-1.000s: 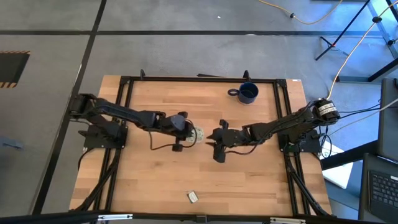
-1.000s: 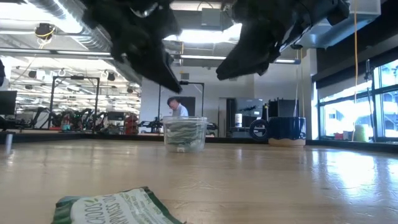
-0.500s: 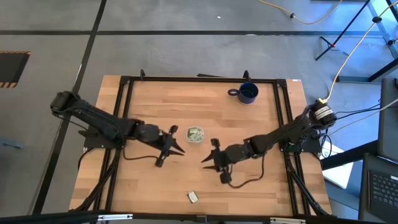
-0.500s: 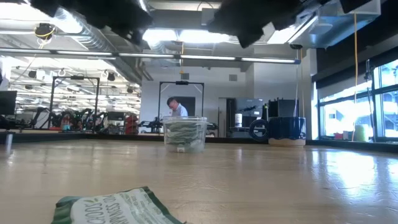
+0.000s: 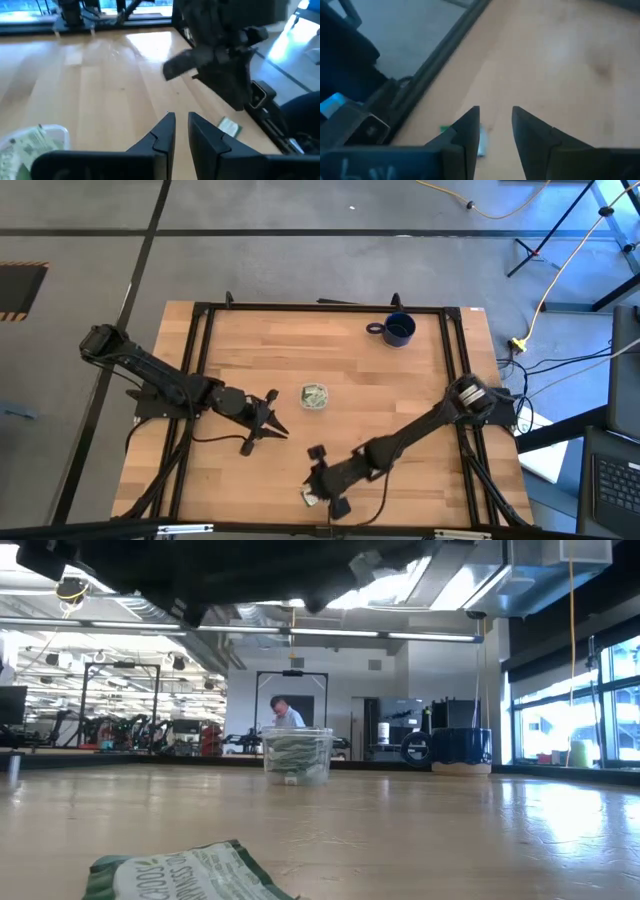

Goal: Pick and place Stevia / Truvia into bins
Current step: Put the green stevia packet into the container

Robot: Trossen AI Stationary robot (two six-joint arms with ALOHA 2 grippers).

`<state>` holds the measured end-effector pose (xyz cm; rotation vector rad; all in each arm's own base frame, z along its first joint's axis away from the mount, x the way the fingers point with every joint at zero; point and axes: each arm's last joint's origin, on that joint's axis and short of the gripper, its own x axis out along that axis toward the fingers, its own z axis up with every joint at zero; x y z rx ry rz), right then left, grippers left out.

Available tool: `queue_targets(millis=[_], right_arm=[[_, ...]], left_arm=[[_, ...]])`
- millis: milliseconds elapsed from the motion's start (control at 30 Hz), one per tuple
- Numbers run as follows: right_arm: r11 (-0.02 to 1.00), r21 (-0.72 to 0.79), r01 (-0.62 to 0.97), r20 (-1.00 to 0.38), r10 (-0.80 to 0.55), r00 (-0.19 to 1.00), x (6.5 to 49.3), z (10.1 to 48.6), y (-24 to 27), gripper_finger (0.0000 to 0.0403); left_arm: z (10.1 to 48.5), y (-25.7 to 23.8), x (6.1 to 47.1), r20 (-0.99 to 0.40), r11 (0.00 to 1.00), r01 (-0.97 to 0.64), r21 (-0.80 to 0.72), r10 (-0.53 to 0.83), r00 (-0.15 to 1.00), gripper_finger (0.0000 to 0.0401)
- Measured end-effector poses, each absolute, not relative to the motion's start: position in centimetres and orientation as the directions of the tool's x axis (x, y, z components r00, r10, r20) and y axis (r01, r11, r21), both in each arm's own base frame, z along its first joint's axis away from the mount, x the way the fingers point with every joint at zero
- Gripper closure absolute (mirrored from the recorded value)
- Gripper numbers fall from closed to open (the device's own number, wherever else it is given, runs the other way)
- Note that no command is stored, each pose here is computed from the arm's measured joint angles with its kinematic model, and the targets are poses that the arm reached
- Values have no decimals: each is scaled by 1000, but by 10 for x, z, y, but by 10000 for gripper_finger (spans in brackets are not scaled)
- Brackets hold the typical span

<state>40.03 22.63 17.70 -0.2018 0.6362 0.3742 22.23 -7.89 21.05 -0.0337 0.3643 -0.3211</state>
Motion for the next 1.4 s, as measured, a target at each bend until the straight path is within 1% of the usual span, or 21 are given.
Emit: queue_targets(millis=[200,333,500,567,700,967,1100,1167,1267,1400], right_arm=[[922,-34,-386,-703,253,665,417,150,249,286],[934,-10,-358,-731,237,639,426,132,255,286],[943,-9,-334,-763,209,612,429,123,257,286],[952,-24,-304,-782,171,599,427,121,255,286],[960,-40,-279,-794,139,592,426,120,253,302],[964,-39,-263,-804,126,582,425,120,252,366],[964,-39,-263,-803,126,583,425,120,252,392],[964,-38,-263,-800,128,586,425,121,252,397],[963,-32,-267,-798,136,587,427,125,254,394],[958,-43,-282,-797,137,589,433,143,257,388]], left_arm=[[208,-87,218,-371,922,364,-131,-387,844,354],[207,-92,215,-381,912,384,-145,-410,829,354],[206,-99,212,-391,902,407,-146,-430,814,354],[206,-100,211,-393,900,412,-145,-435,811,354],[206,-103,210,-393,896,420,-143,-441,807,354],[205,-104,209,-405,899,416,-138,-434,805,354],[205,-104,209,-406,899,415,-138,-433,804,354],[205,-104,209,-407,899,415,-138,-433,804,354],[205,-104,209,-407,899,418,-131,-433,804,354],[204,-104,209,-413,899,421,-123,-432,802,354]])
